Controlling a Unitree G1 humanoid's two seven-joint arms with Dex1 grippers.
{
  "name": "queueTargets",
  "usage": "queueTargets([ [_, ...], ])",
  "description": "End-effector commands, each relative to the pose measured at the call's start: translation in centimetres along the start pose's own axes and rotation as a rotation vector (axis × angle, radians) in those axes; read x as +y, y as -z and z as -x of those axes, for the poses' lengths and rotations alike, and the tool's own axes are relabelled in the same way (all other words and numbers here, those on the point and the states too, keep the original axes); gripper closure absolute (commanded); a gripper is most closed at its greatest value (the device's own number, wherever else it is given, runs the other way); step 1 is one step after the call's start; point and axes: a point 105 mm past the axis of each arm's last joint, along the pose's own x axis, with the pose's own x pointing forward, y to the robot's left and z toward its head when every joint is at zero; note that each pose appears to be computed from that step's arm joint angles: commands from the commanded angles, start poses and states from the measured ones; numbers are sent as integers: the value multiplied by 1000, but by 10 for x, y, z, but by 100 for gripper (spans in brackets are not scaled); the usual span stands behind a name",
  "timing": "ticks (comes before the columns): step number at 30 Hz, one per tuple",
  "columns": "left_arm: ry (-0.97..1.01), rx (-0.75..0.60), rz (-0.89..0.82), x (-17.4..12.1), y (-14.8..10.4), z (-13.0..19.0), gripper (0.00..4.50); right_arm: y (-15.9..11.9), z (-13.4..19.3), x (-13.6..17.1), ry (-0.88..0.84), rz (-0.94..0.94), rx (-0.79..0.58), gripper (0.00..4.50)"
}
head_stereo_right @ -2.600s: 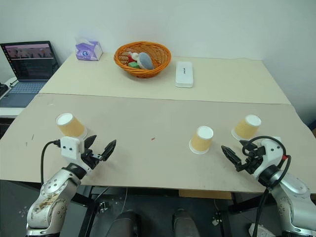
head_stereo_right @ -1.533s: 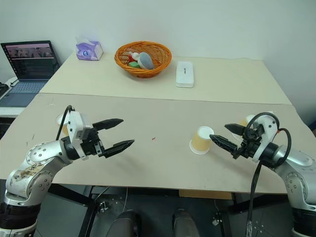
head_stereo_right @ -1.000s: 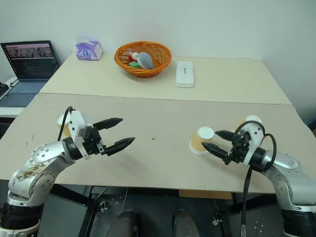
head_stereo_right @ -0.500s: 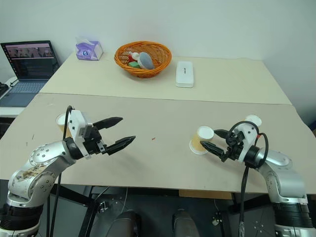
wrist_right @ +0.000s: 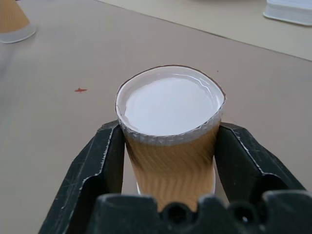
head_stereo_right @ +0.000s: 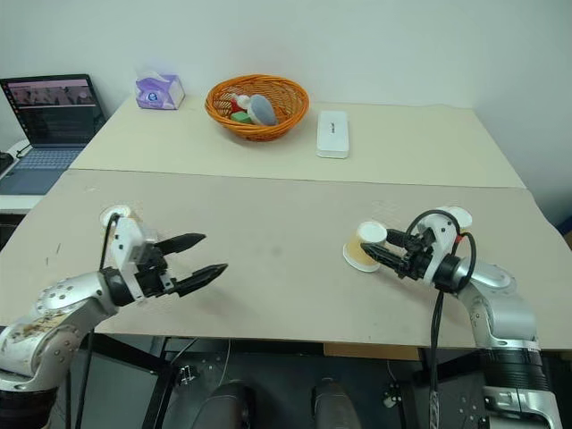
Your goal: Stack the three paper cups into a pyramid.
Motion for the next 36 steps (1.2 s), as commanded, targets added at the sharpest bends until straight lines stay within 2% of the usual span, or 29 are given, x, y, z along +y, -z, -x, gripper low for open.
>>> queueTargets([
  [1, -52, -28, -17, 13, -4, 13, 0, -22, -5, -5, 9, 61, -74, 196],
  [6, -92, -25, 10, 18, 4, 22, 0, -51, -31, -1, -43, 90, -156, 196],
  [10, -92, -36, 13, 15, 5, 20, 0, -72, -58, 25, -186, 69, -222, 196],
  [16, -93, -49, 18, 8, 3, 20, 0, -62, -105, 63, -386, 84, -170, 196],
  [22, -111, -53, 17, 5, 2, 23, 0, -55, -141, 84, -471, 115, -129, 196],
  [36, -125, -59, 23, 2, 4, 23, 0, -48, -174, 126, -642, 192, -66, 196],
])
